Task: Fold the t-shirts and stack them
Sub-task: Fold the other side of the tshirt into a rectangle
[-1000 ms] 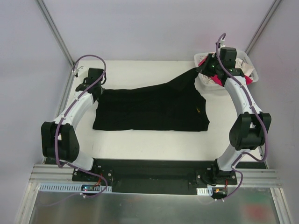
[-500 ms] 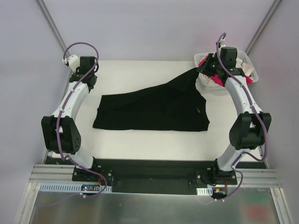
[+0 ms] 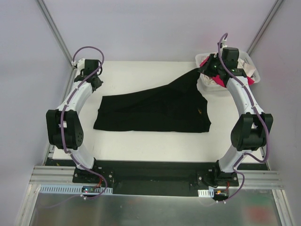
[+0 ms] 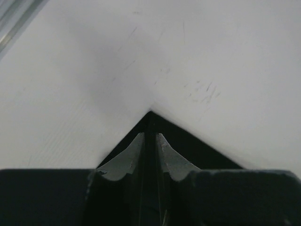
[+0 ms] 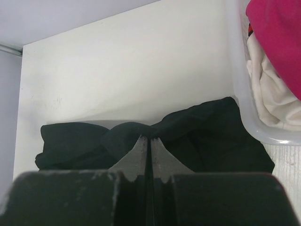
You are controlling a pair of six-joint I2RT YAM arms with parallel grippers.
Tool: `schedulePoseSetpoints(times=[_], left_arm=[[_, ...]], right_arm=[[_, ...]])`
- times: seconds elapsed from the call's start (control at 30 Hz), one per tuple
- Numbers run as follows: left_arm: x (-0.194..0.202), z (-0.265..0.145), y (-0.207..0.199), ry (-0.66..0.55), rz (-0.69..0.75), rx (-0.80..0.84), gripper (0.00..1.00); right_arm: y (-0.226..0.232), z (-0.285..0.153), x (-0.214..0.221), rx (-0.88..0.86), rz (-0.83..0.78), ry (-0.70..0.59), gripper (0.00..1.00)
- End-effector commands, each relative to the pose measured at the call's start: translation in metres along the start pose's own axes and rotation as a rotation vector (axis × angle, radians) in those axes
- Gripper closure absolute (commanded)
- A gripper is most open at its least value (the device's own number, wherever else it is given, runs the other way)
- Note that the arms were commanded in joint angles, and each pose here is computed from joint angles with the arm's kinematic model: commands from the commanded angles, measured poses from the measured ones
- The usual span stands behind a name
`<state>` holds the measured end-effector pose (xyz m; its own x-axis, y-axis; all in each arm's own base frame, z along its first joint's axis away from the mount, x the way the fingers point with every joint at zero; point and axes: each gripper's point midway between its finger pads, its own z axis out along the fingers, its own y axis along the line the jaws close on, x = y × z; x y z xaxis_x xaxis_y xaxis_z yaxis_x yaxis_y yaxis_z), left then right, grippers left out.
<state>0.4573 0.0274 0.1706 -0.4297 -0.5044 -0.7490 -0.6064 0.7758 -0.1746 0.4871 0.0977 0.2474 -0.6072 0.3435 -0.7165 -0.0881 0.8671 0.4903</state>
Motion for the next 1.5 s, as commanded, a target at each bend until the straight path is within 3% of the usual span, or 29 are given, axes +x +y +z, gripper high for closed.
schedulePoseSetpoints(times=[0.0,0.1,0.27,0.77,1.13,1.47], left_arm=[[0.041,-0.017,0.008,0.130,0.050,0.079,0.80],[0.054,-0.025,0.016,0.155,0.073,0.084,0.69],[0.071,-0.041,0.023,0.217,0.121,0.114,0.64],[0.138,-0.051,0.045,0.400,0.294,0.084,0.71],[0.156,-0.035,0.054,0.471,0.351,0.017,0.68],[0.149,-0.025,0.044,0.453,0.354,0.027,0.61]], right_arm=[[0.006,-0.003,-0.017,-0.036,-0.005,-0.057,0.99],[0.006,-0.001,-0.017,-0.040,0.002,-0.060,0.99],[0.006,0.002,-0.014,-0.050,0.009,-0.052,0.99],[0.008,0.004,-0.010,-0.073,0.021,-0.053,0.99],[0.010,0.002,-0.009,-0.084,0.030,-0.061,0.99],[0.010,-0.002,-0.009,-0.082,0.026,-0.070,0.99]])
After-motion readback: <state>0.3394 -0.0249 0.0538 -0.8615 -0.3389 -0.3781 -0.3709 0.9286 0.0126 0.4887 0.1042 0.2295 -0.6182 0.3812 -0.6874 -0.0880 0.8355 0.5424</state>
